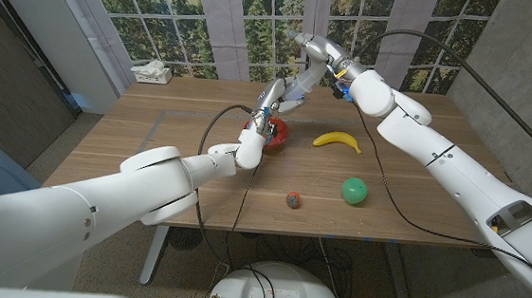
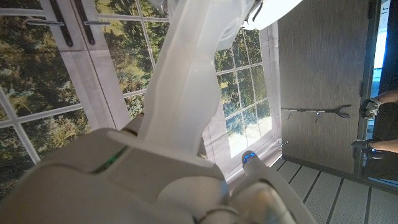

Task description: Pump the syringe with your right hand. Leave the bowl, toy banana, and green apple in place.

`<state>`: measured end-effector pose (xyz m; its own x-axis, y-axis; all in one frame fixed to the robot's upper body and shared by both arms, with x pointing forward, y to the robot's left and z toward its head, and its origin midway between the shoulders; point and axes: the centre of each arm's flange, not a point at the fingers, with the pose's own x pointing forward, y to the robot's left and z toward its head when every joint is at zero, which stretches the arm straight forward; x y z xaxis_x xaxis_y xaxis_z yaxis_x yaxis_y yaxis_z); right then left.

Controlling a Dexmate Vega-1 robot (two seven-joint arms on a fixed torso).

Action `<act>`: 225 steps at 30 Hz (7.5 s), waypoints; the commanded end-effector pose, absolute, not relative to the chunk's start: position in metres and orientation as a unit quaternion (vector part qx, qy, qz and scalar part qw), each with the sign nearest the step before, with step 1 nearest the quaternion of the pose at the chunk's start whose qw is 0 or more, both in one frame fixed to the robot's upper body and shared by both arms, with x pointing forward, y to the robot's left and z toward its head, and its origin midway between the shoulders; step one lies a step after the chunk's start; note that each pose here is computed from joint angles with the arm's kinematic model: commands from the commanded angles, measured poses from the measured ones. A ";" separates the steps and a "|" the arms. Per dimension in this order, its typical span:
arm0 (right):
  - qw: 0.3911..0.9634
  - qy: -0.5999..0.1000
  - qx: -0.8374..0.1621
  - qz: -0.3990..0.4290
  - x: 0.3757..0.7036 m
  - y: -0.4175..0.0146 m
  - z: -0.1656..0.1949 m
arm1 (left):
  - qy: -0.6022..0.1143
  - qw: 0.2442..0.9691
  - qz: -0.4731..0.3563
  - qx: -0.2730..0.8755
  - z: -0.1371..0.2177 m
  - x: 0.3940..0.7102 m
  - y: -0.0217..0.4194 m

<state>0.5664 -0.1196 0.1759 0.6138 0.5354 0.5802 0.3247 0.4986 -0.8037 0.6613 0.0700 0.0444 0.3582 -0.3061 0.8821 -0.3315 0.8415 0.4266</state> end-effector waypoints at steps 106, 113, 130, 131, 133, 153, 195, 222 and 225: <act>0.759 -0.427 -0.483 0.095 0.585 -0.097 0.154 | -0.599 0.756 0.012 0.265 0.045 0.650 0.078; 0.774 -0.437 -0.453 0.069 0.579 -0.116 0.165 | -0.601 0.752 0.010 0.269 0.046 0.649 0.079; 0.814 -0.433 -0.387 0.038 0.577 -0.157 0.172 | -0.595 0.744 0.001 0.304 0.051 0.640 0.075; 0.817 -0.430 -0.382 0.040 0.578 -0.160 0.172 | -0.594 0.744 -0.001 0.307 0.051 0.638 0.074; 0.821 -0.427 -0.378 0.035 0.579 -0.165 0.172 | -0.593 0.742 -0.004 0.313 0.052 0.636 0.073; 0.870 -0.390 -0.302 0.010 0.591 -0.219 0.163 | -0.540 0.740 -0.026 0.401 0.062 0.606 0.060; 0.900 -0.374 -0.221 -0.031 0.579 -0.271 0.130 | -0.431 0.737 -0.095 0.513 0.053 0.557 0.046; 0.902 -0.376 -0.209 -0.023 0.578 -0.269 0.124 | -0.355 0.743 -0.138 0.551 0.024 0.574 0.043; 0.902 -0.376 -0.209 -0.022 0.578 -0.269 0.124 | -0.350 0.745 -0.142 0.550 0.023 0.575 0.042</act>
